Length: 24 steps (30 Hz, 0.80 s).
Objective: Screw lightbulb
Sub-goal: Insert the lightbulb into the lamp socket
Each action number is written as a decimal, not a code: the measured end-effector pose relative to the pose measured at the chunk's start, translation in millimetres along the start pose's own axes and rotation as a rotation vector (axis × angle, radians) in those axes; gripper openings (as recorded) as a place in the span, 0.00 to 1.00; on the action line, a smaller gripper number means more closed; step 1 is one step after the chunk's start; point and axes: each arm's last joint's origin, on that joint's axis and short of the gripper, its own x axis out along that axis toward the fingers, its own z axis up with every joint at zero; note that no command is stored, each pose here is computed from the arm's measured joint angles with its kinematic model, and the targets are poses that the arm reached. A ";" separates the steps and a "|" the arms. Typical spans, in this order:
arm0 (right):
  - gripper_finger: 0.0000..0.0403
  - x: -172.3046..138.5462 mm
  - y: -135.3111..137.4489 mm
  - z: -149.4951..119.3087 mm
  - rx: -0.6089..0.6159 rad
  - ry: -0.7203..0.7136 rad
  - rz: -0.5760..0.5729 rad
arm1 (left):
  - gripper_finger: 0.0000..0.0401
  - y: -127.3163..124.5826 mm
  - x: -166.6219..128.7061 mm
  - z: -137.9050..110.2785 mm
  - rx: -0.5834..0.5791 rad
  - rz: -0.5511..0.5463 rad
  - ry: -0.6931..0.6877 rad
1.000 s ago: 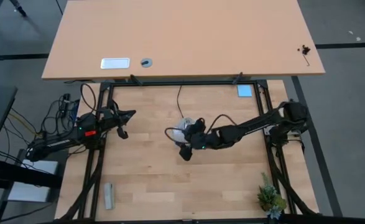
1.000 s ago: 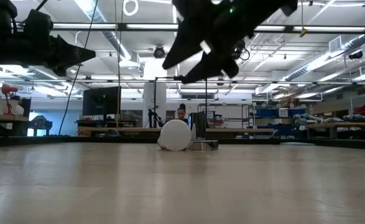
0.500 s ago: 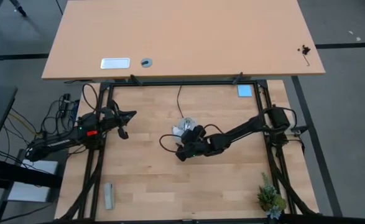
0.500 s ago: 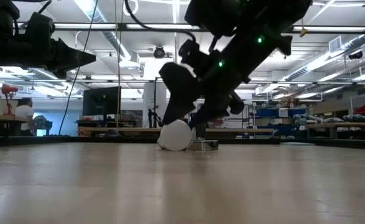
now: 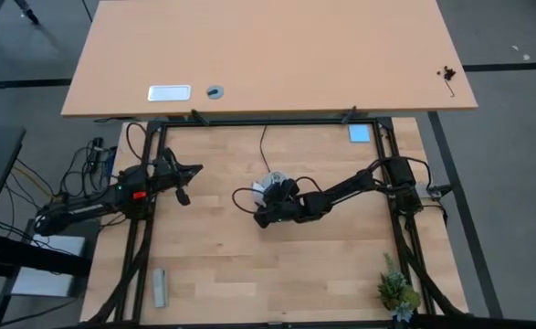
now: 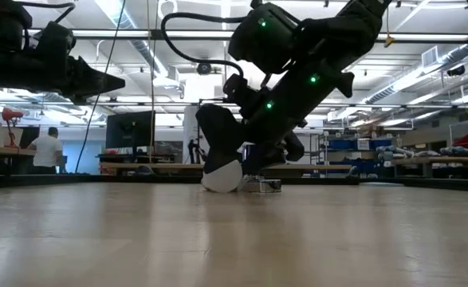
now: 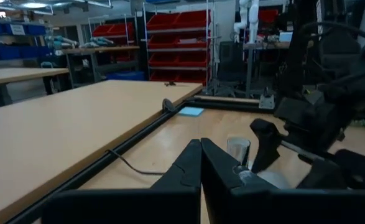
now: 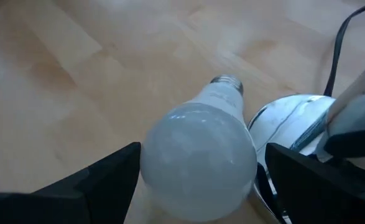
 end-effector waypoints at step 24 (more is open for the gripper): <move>0.71 -17.1 2.8 28.4 -0.036 0.048 0.204 | 0.01 -6.4 12.7 -5.1 0.060 -0.174 0.161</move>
